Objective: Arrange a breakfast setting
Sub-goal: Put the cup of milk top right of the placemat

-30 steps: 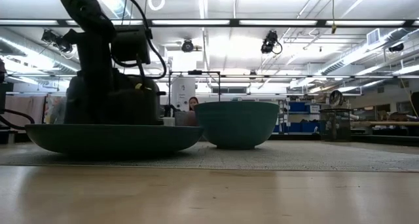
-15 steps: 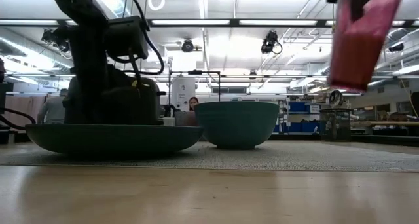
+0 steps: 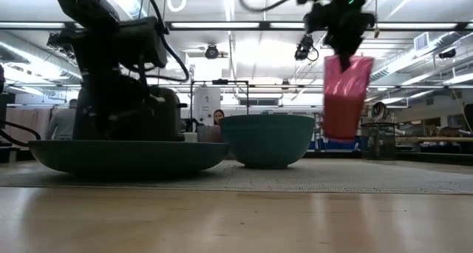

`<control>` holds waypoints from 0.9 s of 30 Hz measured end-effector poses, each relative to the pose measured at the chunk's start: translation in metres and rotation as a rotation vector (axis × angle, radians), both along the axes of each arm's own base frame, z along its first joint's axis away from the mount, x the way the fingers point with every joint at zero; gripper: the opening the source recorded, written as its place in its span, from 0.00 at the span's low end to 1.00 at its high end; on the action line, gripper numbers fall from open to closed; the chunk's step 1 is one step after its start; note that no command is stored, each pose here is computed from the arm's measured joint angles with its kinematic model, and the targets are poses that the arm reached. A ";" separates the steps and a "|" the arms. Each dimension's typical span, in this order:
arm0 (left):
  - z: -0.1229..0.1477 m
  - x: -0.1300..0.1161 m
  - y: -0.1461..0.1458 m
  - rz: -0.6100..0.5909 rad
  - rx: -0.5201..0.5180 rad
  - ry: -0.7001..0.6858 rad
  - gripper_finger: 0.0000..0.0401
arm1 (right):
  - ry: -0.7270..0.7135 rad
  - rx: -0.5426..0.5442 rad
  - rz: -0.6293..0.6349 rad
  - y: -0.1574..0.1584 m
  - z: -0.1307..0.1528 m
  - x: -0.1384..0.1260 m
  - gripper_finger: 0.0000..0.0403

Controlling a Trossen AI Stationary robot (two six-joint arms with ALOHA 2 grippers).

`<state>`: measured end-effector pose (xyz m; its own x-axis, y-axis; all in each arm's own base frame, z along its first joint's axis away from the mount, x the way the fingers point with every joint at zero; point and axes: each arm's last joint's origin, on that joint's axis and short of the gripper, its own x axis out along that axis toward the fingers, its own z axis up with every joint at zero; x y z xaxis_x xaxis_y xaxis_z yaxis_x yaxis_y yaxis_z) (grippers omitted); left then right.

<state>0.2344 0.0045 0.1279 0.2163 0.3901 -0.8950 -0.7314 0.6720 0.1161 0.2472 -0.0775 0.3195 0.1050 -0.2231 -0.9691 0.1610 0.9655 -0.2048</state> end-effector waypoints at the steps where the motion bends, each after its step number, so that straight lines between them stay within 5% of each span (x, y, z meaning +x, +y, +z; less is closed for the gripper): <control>1: -0.003 0.003 0.000 -0.004 0.000 -0.002 0.28 | -0.006 0.009 -0.017 -0.005 -0.003 0.006 0.03; 10: -0.003 0.002 -0.001 0.008 -0.031 0.005 0.28 | 0.019 0.168 -0.128 -0.044 -0.028 0.027 0.03; 27: -0.003 -0.003 -0.004 0.015 -0.121 0.034 0.28 | 0.012 0.212 -0.184 -0.067 -0.044 0.032 0.03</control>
<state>0.2317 0.0010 0.1249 0.1801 0.2820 -0.9423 -0.7384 0.6717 0.0599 0.2792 -0.1441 0.2759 0.0699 -0.0299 -0.9971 0.3362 0.9418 -0.0047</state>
